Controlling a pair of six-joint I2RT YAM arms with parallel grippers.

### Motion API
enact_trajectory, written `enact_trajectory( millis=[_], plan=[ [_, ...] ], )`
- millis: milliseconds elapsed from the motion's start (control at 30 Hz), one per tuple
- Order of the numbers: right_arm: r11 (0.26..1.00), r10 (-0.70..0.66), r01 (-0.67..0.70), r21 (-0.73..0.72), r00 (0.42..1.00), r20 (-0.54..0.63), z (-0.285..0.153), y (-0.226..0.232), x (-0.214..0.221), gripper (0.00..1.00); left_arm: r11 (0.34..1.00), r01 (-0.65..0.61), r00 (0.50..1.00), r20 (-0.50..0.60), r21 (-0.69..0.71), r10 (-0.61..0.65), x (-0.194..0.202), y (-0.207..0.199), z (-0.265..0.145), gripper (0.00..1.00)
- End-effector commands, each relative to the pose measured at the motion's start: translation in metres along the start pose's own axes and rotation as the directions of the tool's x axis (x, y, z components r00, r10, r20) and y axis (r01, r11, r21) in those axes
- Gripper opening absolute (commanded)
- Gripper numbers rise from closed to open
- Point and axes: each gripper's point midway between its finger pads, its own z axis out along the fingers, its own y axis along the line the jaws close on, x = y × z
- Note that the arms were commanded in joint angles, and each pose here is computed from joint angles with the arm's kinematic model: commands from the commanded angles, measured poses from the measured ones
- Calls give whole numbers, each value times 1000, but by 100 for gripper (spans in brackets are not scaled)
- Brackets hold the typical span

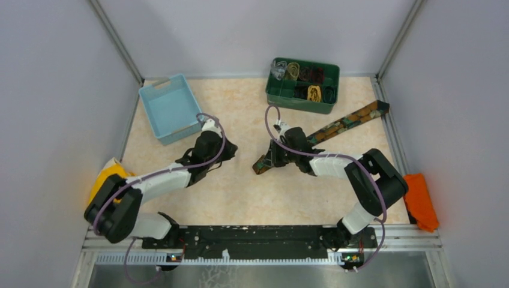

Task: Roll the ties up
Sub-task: Roll the tie at the center of the board.

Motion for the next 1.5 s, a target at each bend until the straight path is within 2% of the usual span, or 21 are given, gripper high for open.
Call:
enact_trajectory(
  millis=[0,233,433,500,567,633,767,900,1167,1467],
  plan=[
    [1000,-1,3,-21,995,96,-19,-3,-25,13,982,-34,999,-27,188,39,-3,-43,18,0],
    [995,-7,-2,97,996,91,-24,-32,-23,13,945,-30,986,-147,327,82,25,-71,46,0],
    [976,-15,6,216,999,43,-22,-56,-16,18,877,-49,974,-171,477,148,39,-100,36,0],
    [968,-10,2,251,1000,29,-20,-64,-14,24,870,-57,970,-177,490,163,41,-103,32,0],
    [962,-3,-2,272,1000,19,-18,-70,-12,34,862,-59,966,-188,504,175,44,-106,26,0],
    [961,-2,0,278,1000,8,-16,-72,-10,36,855,-59,962,-199,515,186,48,-107,20,0],
    [957,-5,3,290,1000,7,-14,-73,-14,36,845,-66,951,-222,531,214,59,-108,12,0],
    [949,-22,19,314,1000,6,-16,-75,-21,31,824,-71,936,-248,562,250,73,-111,0,0],
    [944,-17,21,329,1000,-15,-13,-79,-19,30,866,-89,894,-344,492,288,107,-88,16,0],
    [952,-18,22,305,1000,-18,-13,-75,-18,28,894,-131,915,-294,428,275,110,-72,39,0]
  ],
)
